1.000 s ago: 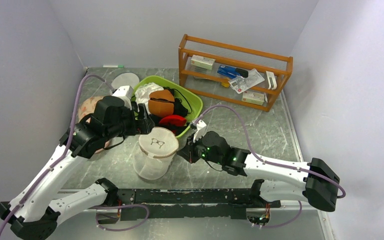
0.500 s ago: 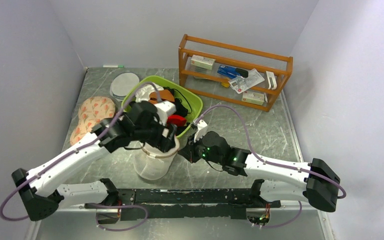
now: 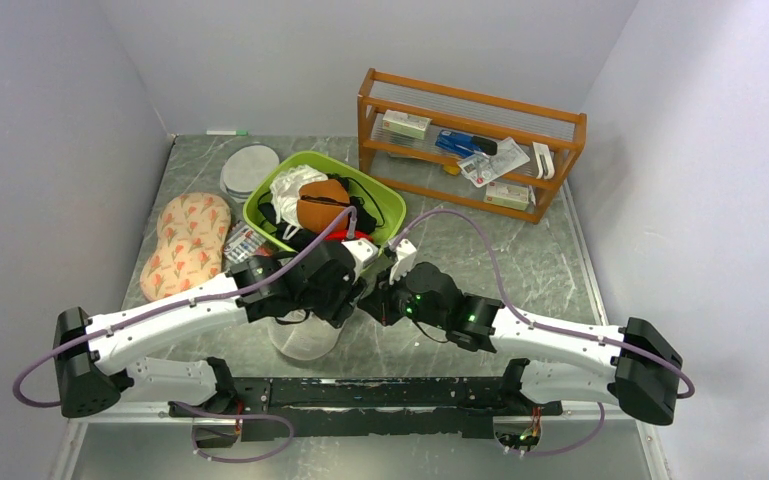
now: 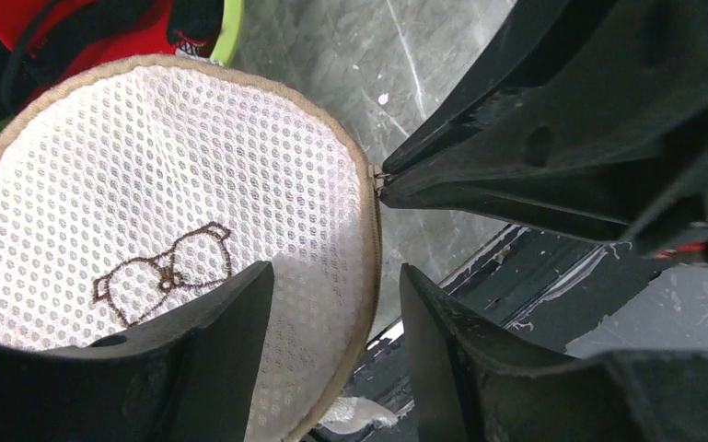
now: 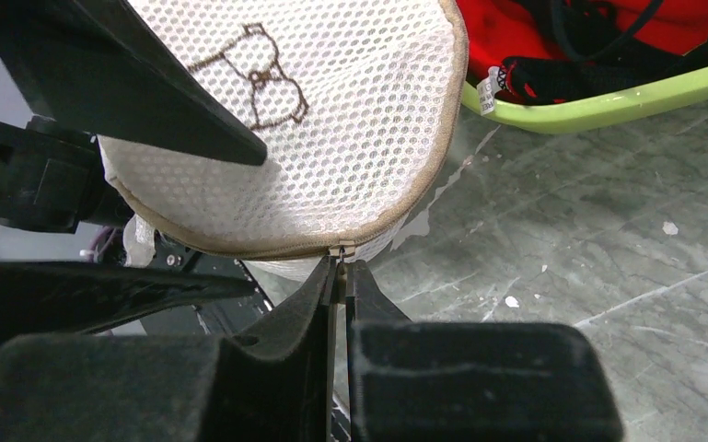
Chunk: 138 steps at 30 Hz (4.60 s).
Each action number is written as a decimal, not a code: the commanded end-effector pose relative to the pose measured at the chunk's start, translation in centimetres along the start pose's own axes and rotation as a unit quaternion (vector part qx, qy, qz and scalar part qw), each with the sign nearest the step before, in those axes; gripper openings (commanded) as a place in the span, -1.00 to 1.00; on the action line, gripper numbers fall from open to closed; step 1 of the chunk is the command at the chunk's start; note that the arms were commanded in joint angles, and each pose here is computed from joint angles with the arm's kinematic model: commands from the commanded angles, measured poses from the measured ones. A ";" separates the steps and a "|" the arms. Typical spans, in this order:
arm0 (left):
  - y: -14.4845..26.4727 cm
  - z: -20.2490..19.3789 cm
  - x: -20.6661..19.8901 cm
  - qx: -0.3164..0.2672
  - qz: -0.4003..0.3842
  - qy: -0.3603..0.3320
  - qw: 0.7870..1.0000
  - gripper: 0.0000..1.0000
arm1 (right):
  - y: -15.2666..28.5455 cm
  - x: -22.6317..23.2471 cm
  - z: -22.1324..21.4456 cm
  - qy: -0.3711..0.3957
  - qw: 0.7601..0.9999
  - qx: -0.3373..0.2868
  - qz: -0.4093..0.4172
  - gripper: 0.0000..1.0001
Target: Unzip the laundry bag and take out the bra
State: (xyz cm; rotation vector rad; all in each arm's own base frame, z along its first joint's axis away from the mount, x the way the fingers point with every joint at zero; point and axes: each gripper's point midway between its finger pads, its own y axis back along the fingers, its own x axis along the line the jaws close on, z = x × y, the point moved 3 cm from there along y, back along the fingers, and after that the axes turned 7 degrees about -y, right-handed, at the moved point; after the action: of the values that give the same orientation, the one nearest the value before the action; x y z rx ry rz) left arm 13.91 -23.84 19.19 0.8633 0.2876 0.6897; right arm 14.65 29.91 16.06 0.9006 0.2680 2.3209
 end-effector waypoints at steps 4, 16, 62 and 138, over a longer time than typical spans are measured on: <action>-1.7 0.2 -0.2 -0.012 0.013 0.038 0.999 -0.01 | 0.4 0.8 1.7 -0.005 1.000 -0.025 0.009 -1.00; -0.2 0.9 -0.4 -0.038 -0.007 0.031 0.999 -0.86 | 0.5 -0.4 1.3 -0.015 0.999 -0.023 -0.024 -1.00; -1.0 7.7 -2.8 -0.113 -0.049 0.089 0.988 0.03 | 4.3 -2.0 5.2 -0.011 0.996 -0.048 0.075 -1.00; 5.6 7.9 0.2 -0.158 -0.006 -0.078 0.984 -0.86 | 3.5 -5.5 6.0 0.028 0.998 0.024 0.056 -1.00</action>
State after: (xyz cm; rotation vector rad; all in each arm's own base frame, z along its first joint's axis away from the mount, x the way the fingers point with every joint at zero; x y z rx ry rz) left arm 16.66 -27.40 25.66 0.6975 0.0710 0.6614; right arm 19.21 24.00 19.75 0.9291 0.2588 2.4898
